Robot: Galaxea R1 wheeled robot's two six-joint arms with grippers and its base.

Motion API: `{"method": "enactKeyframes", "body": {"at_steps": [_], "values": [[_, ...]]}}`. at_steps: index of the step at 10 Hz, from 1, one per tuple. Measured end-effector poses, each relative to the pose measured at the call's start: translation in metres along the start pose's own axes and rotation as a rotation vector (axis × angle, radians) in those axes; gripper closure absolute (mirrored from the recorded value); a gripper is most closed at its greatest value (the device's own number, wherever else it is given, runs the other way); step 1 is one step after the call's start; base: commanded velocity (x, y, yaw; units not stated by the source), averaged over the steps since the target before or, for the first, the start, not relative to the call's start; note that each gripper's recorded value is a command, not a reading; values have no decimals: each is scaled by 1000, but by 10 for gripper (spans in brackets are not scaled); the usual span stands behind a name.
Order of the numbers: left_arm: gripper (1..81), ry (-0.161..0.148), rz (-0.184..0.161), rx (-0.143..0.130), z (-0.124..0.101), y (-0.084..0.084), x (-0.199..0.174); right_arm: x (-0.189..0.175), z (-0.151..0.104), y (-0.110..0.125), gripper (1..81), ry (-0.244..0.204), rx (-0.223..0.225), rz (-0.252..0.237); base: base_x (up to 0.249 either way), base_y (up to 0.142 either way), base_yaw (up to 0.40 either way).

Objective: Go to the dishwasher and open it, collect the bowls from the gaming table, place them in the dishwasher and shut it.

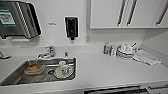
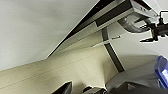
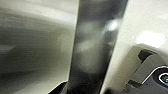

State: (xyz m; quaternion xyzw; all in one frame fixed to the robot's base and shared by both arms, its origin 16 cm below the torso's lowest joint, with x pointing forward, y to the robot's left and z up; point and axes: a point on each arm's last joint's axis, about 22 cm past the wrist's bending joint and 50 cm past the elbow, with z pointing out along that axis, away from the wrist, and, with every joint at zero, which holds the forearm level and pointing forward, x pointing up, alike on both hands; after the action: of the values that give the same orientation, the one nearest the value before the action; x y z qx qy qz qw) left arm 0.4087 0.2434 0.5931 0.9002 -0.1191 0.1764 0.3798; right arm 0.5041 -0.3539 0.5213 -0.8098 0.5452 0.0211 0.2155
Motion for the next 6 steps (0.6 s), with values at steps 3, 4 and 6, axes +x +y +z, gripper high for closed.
{"method": "enactKeyframes", "body": {"at_steps": [3, 4, 6], "values": [[10, -7, 0, -2, 1, 1, -2, 0, 0, 1, 10, -2, 28, -5, -22, 0, 0], [10, -4, 3, -4, 2, 1, 2, 0, 1, -3, 10, -3, 40, -4, -75, 0, 0], [10, -25, -6, -6, 2, 2, -8, 2, 2, 2, 10, -2, 40, 21, -80, 0, 0]]}}
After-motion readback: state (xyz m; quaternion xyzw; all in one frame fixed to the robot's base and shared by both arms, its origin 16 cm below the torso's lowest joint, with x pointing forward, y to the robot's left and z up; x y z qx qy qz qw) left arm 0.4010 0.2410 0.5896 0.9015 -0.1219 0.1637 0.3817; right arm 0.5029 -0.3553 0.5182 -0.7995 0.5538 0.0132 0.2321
